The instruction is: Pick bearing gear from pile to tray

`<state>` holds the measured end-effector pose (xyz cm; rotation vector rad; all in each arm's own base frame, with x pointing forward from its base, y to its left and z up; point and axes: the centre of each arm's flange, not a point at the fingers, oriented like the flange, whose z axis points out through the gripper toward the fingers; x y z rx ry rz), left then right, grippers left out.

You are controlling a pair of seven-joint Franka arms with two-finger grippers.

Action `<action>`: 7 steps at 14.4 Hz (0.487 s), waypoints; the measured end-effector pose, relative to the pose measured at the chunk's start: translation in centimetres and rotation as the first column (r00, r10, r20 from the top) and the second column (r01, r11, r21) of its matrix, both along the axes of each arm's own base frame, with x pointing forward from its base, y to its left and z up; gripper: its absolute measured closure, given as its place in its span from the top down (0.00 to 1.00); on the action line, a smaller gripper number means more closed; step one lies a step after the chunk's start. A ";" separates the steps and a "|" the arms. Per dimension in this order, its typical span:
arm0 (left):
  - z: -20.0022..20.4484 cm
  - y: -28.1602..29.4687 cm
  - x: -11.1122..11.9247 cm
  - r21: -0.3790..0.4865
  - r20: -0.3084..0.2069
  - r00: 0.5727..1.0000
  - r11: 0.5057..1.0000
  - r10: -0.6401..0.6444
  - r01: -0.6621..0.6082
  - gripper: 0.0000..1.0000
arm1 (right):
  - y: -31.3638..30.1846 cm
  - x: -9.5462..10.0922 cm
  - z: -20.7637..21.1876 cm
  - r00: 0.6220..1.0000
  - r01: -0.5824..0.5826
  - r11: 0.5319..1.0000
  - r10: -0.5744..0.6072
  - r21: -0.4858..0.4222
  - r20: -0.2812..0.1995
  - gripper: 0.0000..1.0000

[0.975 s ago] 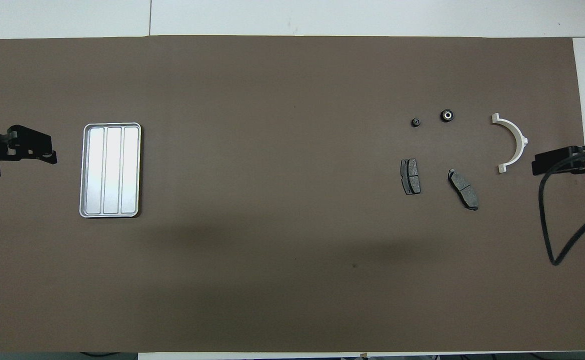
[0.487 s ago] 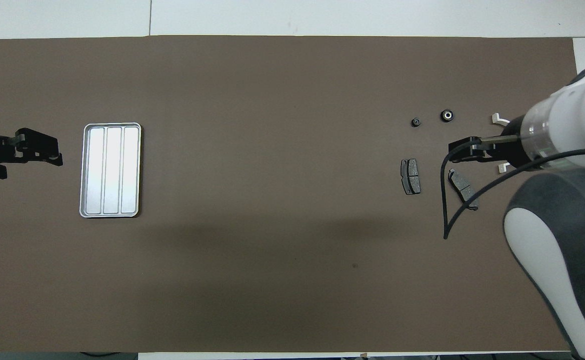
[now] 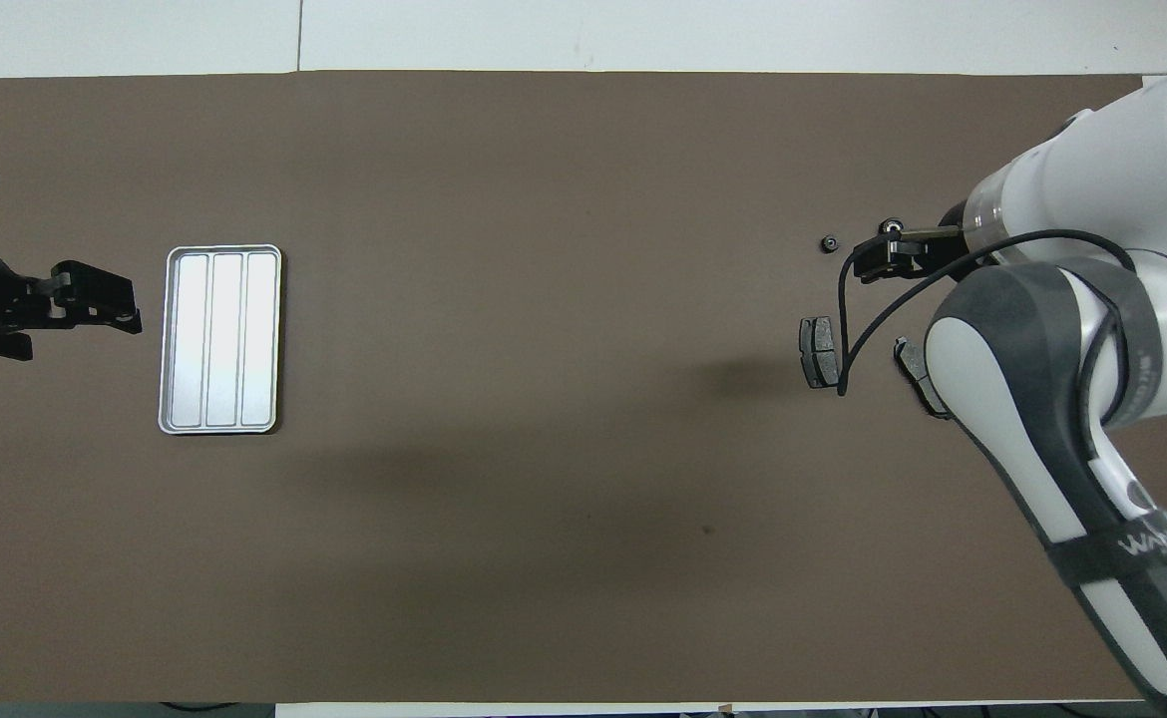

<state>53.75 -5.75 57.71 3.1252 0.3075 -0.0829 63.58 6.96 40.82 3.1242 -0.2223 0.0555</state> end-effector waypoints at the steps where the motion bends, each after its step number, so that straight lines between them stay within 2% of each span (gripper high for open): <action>1: -0.2 -0.3 -0.3 0.001 -0.004 1.000 1.000 -0.001 0.001 1.00 | -0.1 0.4 -1.2 1.000 0.010 1.000 -0.010 -0.010 0.005 0.90; 2: -0.3 -0.4 -0.4 0.001 -0.004 1.000 1.000 -0.001 0.001 1.00 | -0.2 0.8 -2.0 1.000 0.015 1.000 -0.015 -0.013 0.011 0.93; 3: -0.3 -0.4 -0.6 0.001 -0.003 1.000 1.000 -0.001 0.001 1.00 | -0.3 1.0 -2.5 1.000 0.016 1.000 -0.016 -0.014 0.019 0.99; 7: -0.2 -0.2 -0.7 0.000 -0.002 1.000 1.000 0.006 -0.006 1.00 | -0.5 1.9 -4.7 0.999 0.013 1.000 -0.012 -0.022 0.032 1.00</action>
